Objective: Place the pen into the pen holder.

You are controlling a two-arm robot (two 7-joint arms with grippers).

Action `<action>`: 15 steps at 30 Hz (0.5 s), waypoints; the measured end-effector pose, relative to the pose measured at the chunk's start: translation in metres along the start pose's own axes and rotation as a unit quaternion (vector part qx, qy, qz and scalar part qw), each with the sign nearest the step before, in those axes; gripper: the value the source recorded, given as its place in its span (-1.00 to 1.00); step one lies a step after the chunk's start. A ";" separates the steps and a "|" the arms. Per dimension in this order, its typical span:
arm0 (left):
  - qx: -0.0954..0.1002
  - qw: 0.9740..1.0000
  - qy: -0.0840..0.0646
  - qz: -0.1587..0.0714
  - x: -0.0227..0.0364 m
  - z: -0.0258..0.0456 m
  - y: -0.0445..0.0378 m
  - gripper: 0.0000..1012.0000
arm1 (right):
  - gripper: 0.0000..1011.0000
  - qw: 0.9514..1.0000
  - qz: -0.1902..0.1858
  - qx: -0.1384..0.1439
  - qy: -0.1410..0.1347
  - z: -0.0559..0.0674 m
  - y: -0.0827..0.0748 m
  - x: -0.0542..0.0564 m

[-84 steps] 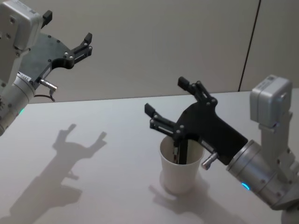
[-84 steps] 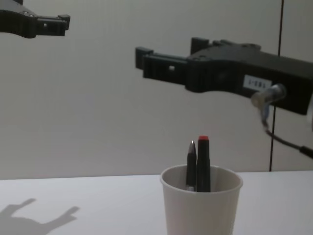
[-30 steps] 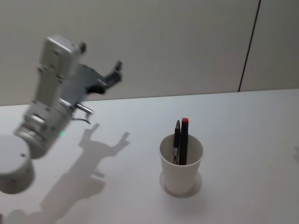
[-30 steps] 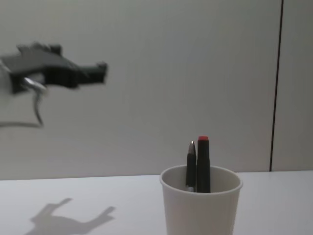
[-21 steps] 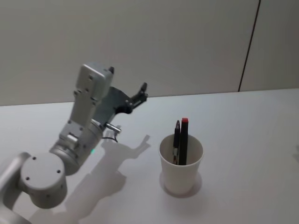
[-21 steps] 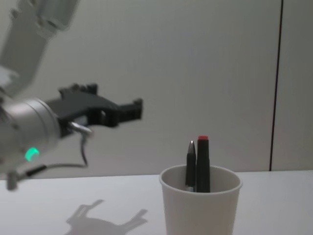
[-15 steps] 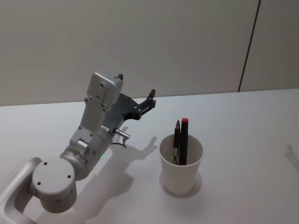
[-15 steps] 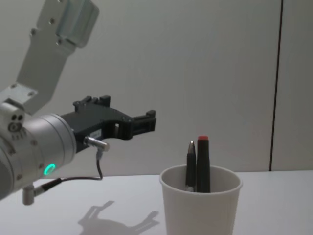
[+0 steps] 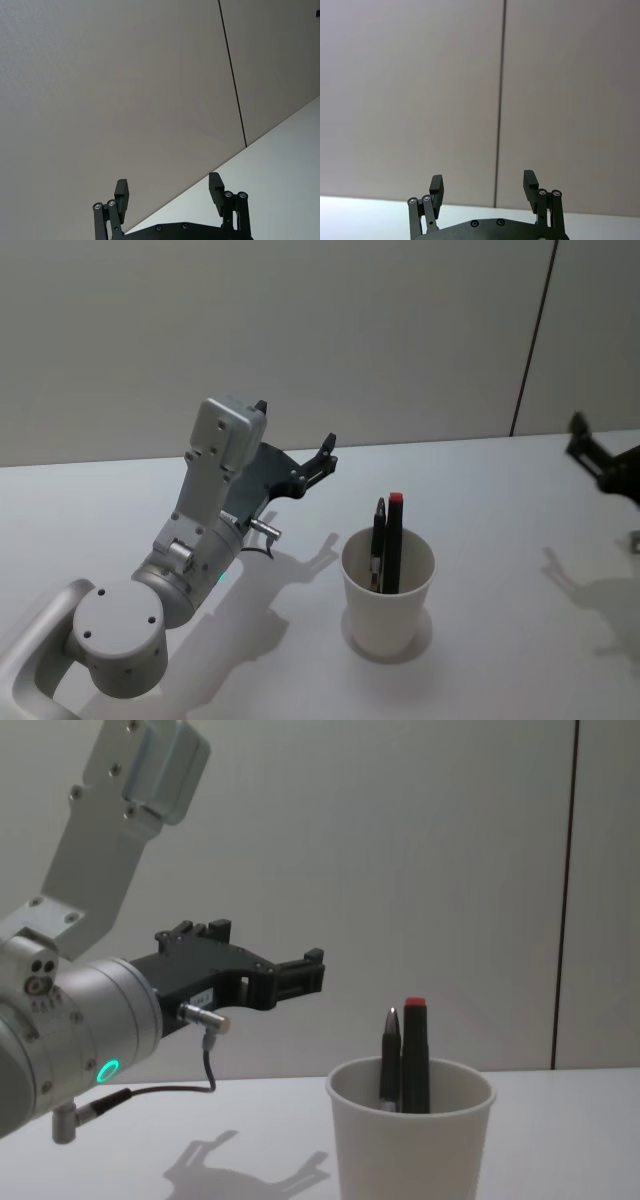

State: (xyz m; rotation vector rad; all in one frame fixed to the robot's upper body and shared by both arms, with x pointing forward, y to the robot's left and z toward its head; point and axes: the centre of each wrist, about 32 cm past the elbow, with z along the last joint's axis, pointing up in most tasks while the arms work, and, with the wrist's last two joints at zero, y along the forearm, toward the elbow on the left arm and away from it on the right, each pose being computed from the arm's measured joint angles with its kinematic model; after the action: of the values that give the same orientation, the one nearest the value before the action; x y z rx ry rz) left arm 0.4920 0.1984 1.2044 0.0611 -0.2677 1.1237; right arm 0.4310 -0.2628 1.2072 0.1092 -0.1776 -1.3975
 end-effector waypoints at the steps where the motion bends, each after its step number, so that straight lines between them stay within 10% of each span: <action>1: 0.000 1.000 0.000 0.000 0.0000 0.0000 0.0000 0.98 | 0.98 1.000 0.009 -0.006 0.001 -0.002 0.001 -0.002; 15: 0.000 1.000 0.000 0.000 0.0000 0.0000 0.0000 0.98 | 0.98 0.995 0.079 -0.052 0.017 -0.019 0.012 -0.022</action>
State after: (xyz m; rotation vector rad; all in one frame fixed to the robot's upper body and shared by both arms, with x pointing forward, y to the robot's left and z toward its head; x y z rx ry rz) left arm 0.4920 0.1984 1.2044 0.0611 -0.2676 1.1238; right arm 0.4423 -0.2394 1.1898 0.0308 -0.0828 -1.2442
